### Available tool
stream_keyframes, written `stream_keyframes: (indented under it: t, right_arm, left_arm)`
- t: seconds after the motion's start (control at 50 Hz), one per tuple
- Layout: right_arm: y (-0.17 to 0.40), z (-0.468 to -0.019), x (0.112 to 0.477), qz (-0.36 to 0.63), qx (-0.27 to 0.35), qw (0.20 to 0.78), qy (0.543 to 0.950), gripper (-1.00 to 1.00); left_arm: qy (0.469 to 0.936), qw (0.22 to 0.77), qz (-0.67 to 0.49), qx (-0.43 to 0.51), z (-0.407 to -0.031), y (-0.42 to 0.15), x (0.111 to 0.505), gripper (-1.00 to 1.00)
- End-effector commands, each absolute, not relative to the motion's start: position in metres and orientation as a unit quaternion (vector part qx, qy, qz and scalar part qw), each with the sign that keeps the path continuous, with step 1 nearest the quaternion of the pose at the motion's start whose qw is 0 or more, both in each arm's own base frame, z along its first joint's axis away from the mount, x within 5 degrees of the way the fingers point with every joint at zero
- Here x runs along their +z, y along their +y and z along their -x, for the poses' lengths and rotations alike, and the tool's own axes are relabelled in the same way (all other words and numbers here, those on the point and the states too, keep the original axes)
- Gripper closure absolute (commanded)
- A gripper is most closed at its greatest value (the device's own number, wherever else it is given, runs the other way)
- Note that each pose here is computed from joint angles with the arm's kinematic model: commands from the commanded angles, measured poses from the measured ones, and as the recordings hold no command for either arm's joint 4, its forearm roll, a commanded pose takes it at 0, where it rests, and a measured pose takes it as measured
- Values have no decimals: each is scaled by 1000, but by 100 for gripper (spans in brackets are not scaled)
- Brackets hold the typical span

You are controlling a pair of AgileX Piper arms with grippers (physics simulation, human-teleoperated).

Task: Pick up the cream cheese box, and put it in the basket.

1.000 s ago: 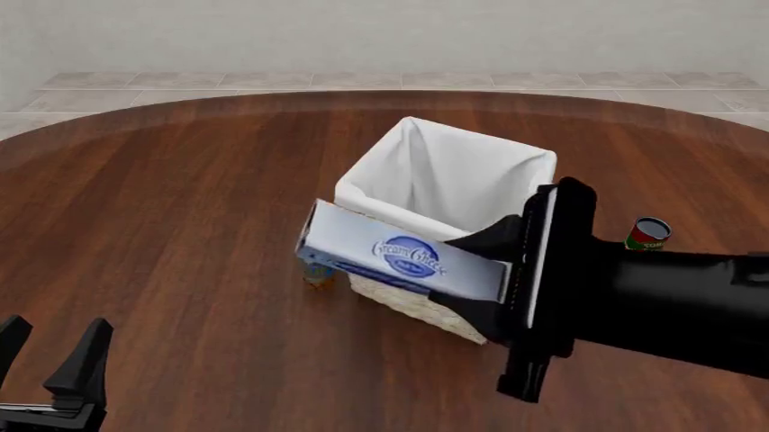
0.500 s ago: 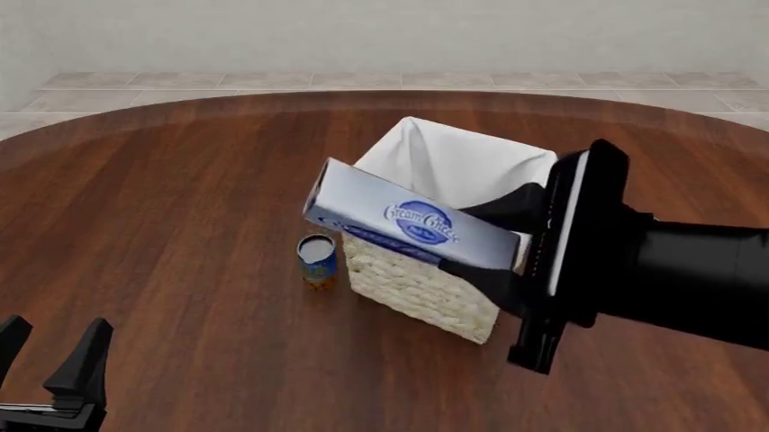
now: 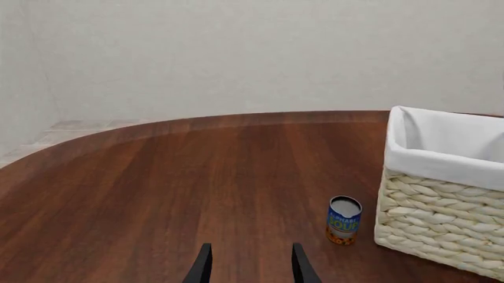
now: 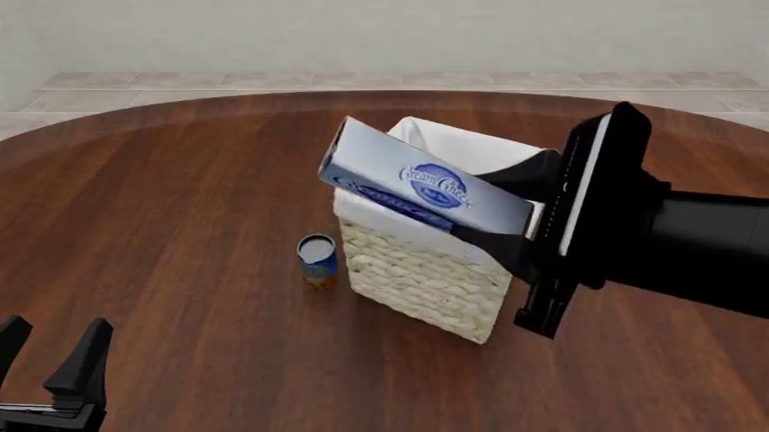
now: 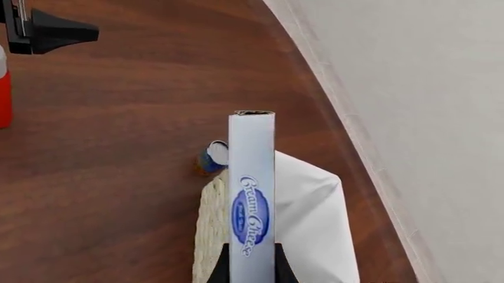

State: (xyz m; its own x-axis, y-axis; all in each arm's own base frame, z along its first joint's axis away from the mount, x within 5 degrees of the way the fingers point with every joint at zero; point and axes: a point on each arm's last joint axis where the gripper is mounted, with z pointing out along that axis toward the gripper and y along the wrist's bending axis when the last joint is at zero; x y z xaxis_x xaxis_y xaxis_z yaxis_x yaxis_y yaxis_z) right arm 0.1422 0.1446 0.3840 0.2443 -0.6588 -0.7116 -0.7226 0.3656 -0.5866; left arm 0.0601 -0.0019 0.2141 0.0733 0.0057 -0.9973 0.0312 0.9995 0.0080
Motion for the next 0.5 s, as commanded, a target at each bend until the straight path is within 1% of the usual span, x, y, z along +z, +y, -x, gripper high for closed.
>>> stream_keyframes:
  t: [0.02,0.5]
  right_arm:
    - [140,-147,391,547,19,567,616,100]
    - [131,-164,395,520,-10,581,626,100]
  left_arm:
    - [681,733,-13,-8,-60,-2,214,-100]
    - [679,734,-13,-10,-59,-2,214,-100]
